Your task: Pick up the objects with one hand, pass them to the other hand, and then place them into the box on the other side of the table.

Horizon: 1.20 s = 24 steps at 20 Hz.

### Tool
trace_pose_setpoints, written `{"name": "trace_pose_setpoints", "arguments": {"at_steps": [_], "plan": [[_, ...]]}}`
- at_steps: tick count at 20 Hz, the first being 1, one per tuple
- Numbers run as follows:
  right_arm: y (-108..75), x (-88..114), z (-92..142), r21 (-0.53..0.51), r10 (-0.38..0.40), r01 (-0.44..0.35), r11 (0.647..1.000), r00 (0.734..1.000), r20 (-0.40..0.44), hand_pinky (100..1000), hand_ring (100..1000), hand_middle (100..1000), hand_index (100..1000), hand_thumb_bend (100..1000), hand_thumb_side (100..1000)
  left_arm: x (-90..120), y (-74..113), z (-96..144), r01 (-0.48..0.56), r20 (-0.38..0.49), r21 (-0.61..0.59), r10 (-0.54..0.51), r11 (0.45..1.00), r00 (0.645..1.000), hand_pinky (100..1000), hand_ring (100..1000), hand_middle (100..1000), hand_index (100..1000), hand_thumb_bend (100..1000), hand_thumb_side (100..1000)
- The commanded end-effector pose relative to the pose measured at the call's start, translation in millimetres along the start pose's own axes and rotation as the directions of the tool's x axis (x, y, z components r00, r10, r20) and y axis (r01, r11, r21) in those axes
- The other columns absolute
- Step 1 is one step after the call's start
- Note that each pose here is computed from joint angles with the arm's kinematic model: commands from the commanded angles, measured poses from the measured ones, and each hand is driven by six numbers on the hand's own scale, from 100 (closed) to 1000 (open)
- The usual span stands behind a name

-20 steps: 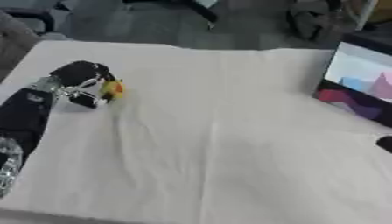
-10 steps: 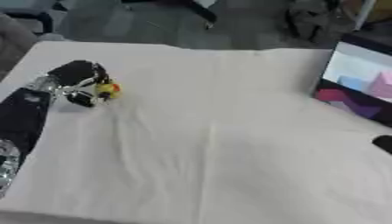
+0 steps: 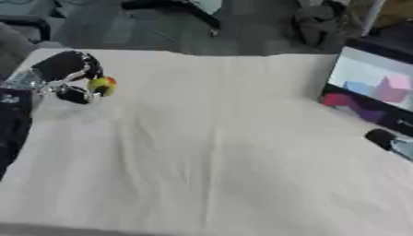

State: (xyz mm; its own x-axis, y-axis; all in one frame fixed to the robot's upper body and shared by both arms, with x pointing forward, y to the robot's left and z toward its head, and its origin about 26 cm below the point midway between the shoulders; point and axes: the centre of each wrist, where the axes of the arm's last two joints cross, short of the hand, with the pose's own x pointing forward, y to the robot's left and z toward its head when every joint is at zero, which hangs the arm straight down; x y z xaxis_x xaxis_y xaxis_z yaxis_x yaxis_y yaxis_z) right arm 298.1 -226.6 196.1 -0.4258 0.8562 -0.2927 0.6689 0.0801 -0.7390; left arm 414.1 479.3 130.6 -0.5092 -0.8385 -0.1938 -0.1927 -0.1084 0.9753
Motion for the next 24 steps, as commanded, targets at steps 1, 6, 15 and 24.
{"name": "trace_pose_setpoints", "arguments": {"at_steps": [1, 6, 15, 24], "plan": [[-8.9, -4.2, -2.9, 0.013, 0.018, -0.019, 1.000, 0.998, 0.061, 737, 760, 1000, 832, 711, 1000, 14.4, 26.4, -27.2, -0.028, 0.162, 0.112, 0.009, 0.993, 0.987, 545, 379, 328, 437, 100, 245], [-12.5, -0.9, -10.2, 0.065, -0.001, -0.009, 0.998, 0.988, 0.156, 782, 759, 1000, 842, 688, 1000, 79.1, 40.7, -71.6, -0.174, 0.423, 0.013, 0.152, 0.985, 0.893, 542, 377, 330, 439, 100, 244], [-15.4, 11.7, -23.2, 0.128, -0.053, 0.022, 0.991, 0.969, 0.240, 803, 760, 1000, 857, 726, 1000, 138.0, 76.1, -127.7, -0.457, 0.643, -0.362, 0.573, 0.812, 0.508, 533, 357, 315, 419, 100, 246], [-18.1, 17.5, -30.7, 0.135, -0.066, 0.029, 0.990, 0.958, 0.278, 836, 761, 1000, 869, 729, 1000, 186.8, 110.7, -153.0, -0.594, 0.535, -0.541, 0.789, 0.596, 0.303, 529, 354, 315, 418, 100, 245]]}}
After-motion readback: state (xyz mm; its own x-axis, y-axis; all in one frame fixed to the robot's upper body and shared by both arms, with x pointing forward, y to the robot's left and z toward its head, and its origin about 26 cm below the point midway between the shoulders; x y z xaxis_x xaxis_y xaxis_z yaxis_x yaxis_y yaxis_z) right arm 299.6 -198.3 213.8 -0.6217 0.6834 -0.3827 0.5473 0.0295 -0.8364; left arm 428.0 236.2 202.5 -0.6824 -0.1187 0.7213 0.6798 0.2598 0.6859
